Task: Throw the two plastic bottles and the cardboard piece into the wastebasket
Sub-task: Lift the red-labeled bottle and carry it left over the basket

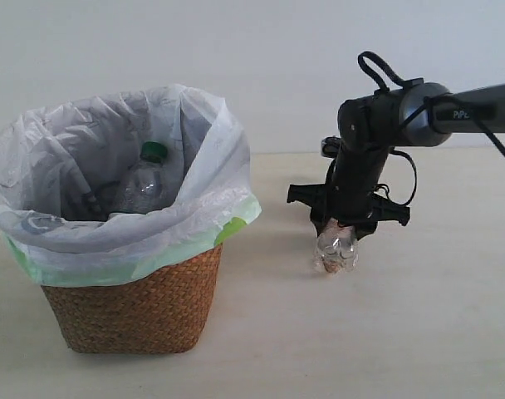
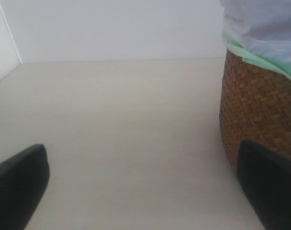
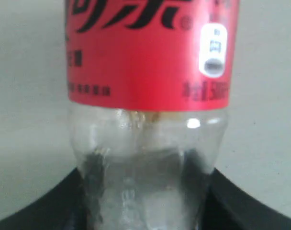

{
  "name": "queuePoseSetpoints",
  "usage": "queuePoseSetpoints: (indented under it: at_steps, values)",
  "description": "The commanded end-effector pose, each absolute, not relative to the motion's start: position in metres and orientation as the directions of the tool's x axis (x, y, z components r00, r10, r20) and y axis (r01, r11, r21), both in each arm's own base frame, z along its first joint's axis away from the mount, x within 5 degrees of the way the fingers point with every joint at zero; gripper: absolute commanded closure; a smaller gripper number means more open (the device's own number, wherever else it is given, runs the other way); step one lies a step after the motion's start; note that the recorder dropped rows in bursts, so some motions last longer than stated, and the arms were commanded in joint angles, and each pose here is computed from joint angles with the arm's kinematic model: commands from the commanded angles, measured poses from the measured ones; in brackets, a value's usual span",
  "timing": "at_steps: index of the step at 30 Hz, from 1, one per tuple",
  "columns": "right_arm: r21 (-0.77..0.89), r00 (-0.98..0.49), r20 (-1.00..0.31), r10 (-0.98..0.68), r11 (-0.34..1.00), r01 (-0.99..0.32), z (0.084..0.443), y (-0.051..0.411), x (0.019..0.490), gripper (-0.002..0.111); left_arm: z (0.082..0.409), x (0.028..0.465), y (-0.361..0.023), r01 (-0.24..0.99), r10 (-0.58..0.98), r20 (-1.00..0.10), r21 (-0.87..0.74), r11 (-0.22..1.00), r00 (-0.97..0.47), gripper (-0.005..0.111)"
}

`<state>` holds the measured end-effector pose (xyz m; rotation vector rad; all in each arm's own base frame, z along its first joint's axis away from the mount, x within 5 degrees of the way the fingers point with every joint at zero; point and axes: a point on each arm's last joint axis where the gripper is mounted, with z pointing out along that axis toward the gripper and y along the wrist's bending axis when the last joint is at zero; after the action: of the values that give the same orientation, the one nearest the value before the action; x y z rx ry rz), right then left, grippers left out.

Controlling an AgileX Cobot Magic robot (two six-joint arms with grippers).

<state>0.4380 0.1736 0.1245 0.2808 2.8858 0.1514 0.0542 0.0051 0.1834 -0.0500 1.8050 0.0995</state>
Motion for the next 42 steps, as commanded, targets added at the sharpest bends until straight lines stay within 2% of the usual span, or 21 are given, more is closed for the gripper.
queuePoseSetpoints:
  at_steps: [1, 9, 13, 19, 25, 29, 34, 42]
  values:
    - [0.13, -0.958, -0.251, 0.139, 0.985, 0.109, 0.146, 0.172, 0.435, 0.108, 0.185, 0.054, 0.005, -0.094, 0.011, -0.975, 0.033, 0.995, -0.221, -0.001]
    - [0.197, -0.887, -0.453, 0.092, 0.98, 0.002, 0.252, 0.166, 0.419, 0.108, 0.185, 0.054, 0.005, -0.094, 0.011, -0.975, 0.033, 0.995, -0.221, -0.001]
    - [0.188, -0.84, -0.542, 0.027, 0.978, -0.09, 0.292, 0.162, 0.406, 0.108, 0.185, 0.054, 0.005, -0.094, 0.011, -0.975, 0.033, 0.995, -0.221, -0.001]
    - [0.184, -0.714, -0.7, -0.013, 0.963, -0.197, 0.362, 0.155, 0.377, 0.108, 0.185, 0.054, 0.005, -0.094, 0.011, -0.975, 0.033, 0.995, -0.221, -0.001]
    - [0.217, -0.578, -0.816, 0.012, 0.933, -0.286, 0.413, 0.162, 0.345, 0.108, 0.185, 0.054, 0.005, -0.094, 0.011, -0.975, 0.033, 0.995, -0.221, -0.001]
    - [0.225, -0.501, -0.865, 0.007, 0.898, -0.377, 0.431, 0.182, 0.328, 0.108, 0.185, 0.054, 0.005, -0.094, 0.011, -0.975, 0.033, 0.995, -0.221, -0.001]
    - [0.218, -0.44, -0.898, -0.014, 0.854, -0.472, 0.435, 0.211, 0.315, 0.108, 0.185, 0.054, 0.005, -0.094, 0.011, -0.975, 0.033, 0.995, -0.221, -0.001]
    - [0.267, -0.573, -0.819, -0.045, 0.852, -0.45, 0.409, 0.222, 0.322, 0.108, 0.185, 0.054, 0.005, -0.094, 0.011, -0.975, 0.033, 0.995, -0.221, -0.001]
